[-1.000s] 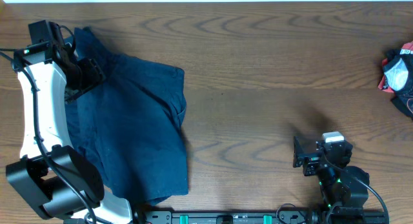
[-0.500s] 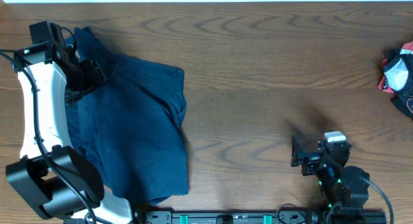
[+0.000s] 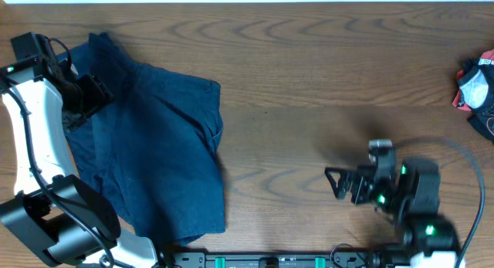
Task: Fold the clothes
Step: 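Reach the right gripper to the garment's right side and grasp it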
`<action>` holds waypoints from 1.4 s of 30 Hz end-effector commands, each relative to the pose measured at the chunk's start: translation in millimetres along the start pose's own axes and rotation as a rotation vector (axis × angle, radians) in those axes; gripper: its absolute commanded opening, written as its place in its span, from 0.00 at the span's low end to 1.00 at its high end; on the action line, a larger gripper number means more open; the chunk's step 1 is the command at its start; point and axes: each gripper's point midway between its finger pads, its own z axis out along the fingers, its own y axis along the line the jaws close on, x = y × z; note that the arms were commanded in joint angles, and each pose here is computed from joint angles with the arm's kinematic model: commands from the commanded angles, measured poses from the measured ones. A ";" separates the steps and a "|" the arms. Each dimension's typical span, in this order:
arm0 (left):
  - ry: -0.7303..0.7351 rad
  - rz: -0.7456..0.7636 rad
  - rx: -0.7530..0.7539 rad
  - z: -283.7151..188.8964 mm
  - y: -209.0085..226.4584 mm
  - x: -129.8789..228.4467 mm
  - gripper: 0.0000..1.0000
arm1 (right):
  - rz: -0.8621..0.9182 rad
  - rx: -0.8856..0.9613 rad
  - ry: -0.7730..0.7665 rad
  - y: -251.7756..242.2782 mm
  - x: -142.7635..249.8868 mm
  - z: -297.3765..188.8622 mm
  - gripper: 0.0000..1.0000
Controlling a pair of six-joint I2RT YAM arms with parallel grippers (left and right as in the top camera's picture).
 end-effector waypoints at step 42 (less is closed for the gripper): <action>-0.467 -0.203 0.176 -178.2 27.3 23.4 0.78 | -0.603 -0.121 0.829 172.2 -9.7 103.2 0.99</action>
